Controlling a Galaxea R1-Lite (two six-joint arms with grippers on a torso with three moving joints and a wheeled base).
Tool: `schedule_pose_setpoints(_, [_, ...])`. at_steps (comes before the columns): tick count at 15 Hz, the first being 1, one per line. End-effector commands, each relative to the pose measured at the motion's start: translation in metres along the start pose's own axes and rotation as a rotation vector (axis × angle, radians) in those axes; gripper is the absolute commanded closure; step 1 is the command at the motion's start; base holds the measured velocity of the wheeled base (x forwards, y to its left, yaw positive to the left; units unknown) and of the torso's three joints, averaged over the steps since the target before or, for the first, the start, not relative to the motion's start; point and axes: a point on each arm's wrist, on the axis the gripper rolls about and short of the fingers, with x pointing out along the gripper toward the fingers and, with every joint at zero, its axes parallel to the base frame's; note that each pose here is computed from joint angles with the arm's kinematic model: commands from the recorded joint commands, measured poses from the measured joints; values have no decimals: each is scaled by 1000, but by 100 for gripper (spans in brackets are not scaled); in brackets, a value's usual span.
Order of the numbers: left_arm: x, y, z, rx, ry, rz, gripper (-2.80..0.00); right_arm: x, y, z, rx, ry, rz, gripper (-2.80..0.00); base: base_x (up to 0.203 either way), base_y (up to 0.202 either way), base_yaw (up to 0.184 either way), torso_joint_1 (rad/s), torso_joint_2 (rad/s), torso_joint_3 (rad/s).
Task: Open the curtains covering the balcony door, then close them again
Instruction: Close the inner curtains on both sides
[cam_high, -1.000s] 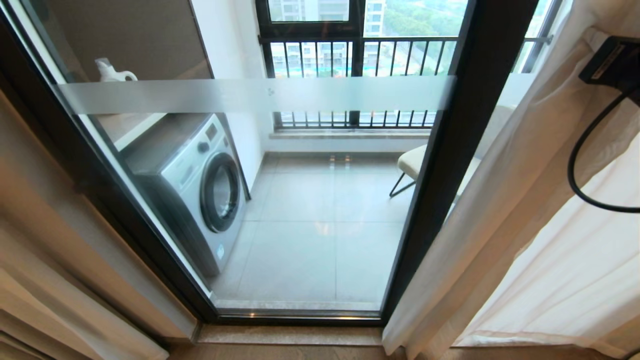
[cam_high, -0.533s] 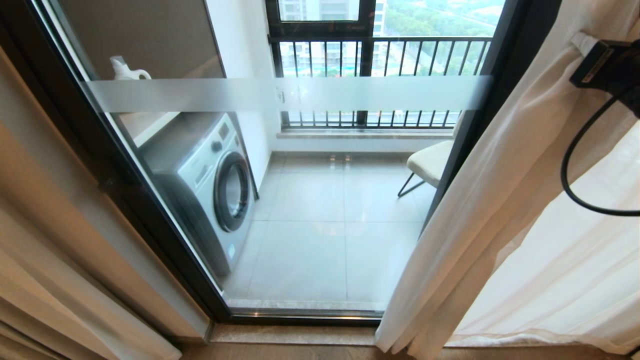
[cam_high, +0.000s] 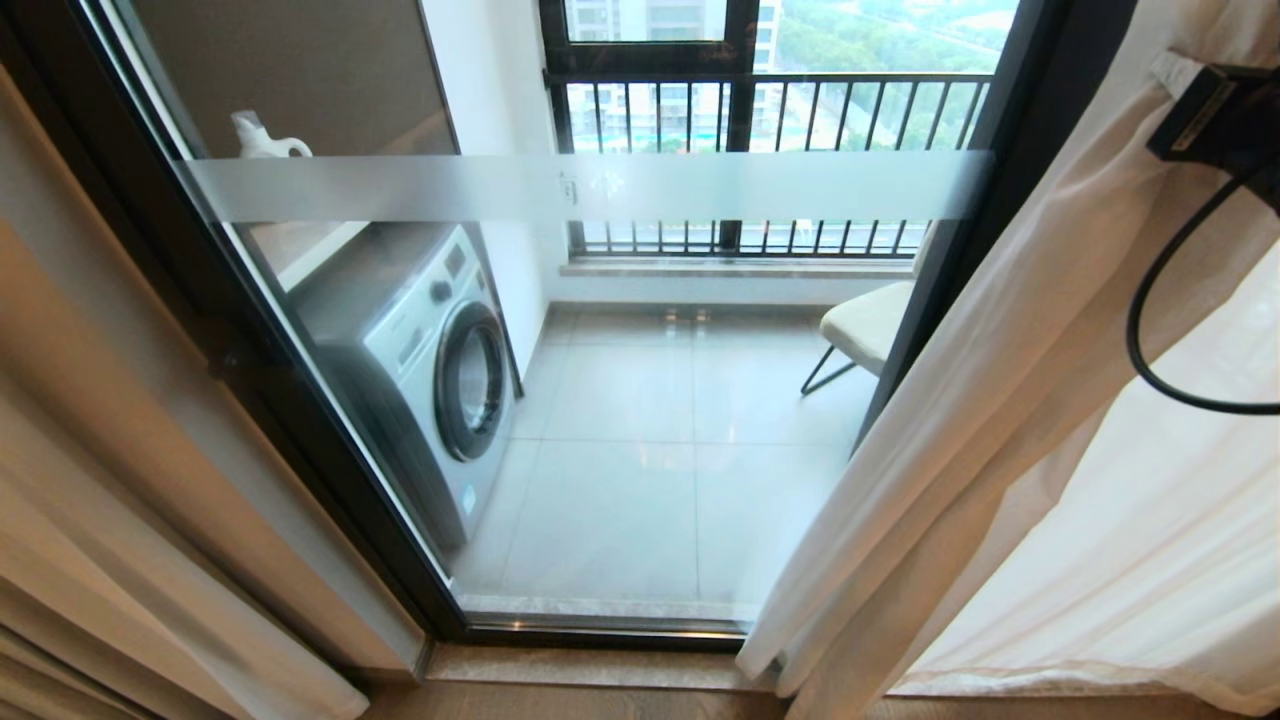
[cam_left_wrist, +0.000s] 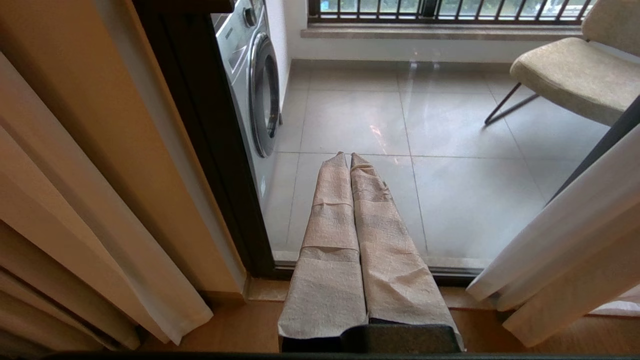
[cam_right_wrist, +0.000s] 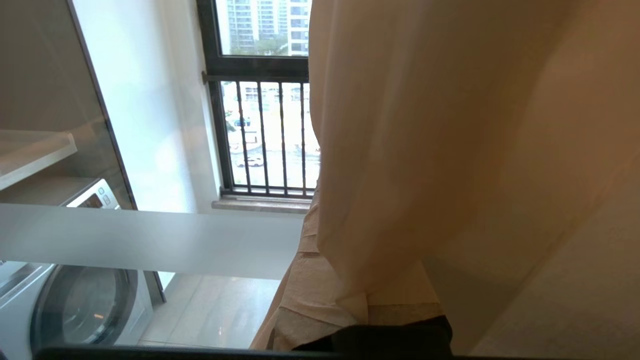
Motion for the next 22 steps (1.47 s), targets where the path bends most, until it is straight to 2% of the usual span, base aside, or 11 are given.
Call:
schedule_pose_setpoints(1, [0,0,0,-1,0,0,0,2,0,8,-1,-34,0,0,0,0,0,0,0,0])
schedule_pose_setpoints(2, [0,0,0,-1,0,2,0,4,2,9,-11,-40,6,0,0,0,0,0,0,0])
schedule_pose_setpoints(5, [0,0,0,-1,0,0,0,11,26,9,-35,-49,81,0,0,0,0,0,0,0])
schedule_pose_setpoints(8, [0,0,0,-1,-1,0,0,21,57,0,-80,-47,166,0,0,0,0,0,0,0])
schedule_pose_setpoints(12, [0,0,0,-1,0,0,0,30,119,-5,-46,-41,168,0,0,0,0,0,0,0])
schedule_pose_setpoints(15, [0,0,0,-1,-1,0,0,28,159,-15,-88,-32,238,0,0,0,0,0,0,0])
schedule_pose_setpoints(22, [0,0,0,-1,0,0,0,25,216,-42,-155,-8,341,0,0,0,0,0,0,0])
